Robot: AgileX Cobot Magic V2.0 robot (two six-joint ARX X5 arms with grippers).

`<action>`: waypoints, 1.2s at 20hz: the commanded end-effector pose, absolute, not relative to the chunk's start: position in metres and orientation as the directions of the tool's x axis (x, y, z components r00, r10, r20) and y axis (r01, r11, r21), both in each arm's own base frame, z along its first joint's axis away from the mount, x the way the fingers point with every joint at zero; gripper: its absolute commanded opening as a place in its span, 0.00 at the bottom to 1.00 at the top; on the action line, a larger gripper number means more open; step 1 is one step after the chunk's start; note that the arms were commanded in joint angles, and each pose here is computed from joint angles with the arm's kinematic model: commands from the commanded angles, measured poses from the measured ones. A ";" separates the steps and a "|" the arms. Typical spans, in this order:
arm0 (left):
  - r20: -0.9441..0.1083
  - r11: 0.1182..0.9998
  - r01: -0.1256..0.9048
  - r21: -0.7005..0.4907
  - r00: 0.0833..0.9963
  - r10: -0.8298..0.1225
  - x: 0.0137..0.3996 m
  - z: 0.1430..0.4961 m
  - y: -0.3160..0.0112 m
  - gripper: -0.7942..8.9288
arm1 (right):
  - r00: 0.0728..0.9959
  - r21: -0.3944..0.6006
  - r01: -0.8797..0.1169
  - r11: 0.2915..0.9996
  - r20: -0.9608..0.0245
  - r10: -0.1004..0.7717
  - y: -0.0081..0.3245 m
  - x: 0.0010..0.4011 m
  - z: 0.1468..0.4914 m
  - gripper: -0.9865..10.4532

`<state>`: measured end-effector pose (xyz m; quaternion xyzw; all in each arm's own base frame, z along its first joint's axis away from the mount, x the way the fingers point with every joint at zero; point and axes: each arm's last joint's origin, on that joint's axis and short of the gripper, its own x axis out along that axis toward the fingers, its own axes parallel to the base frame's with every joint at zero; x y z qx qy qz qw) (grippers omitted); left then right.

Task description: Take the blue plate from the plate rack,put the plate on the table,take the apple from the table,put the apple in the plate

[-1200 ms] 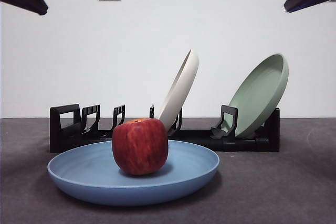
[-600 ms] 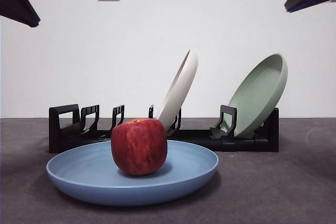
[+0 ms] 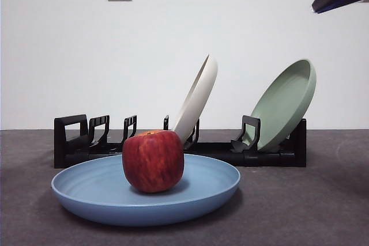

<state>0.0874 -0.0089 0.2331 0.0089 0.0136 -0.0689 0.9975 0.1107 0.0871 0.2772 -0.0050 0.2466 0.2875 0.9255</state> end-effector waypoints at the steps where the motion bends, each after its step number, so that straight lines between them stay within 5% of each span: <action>1: -0.055 0.993 0.114 0.031 0.992 -0.113 0.092 0.202 -0.007 0.08 | 0.716 0.140 -0.528 0.837 -0.456 0.528 0.087 0.111 0.277 0.08; 7: -0.134 0.998 0.055 0.025 0.990 -0.051 0.097 0.152 -0.005 0.08 | 0.716 0.140 -0.528 0.837 -0.456 0.528 0.087 0.111 0.277 0.08; 24: -0.179 0.998 0.059 0.018 0.982 -0.054 0.096 0.147 -0.005 0.08 | 0.716 0.140 -0.529 0.837 -0.456 0.528 0.087 0.111 0.277 0.08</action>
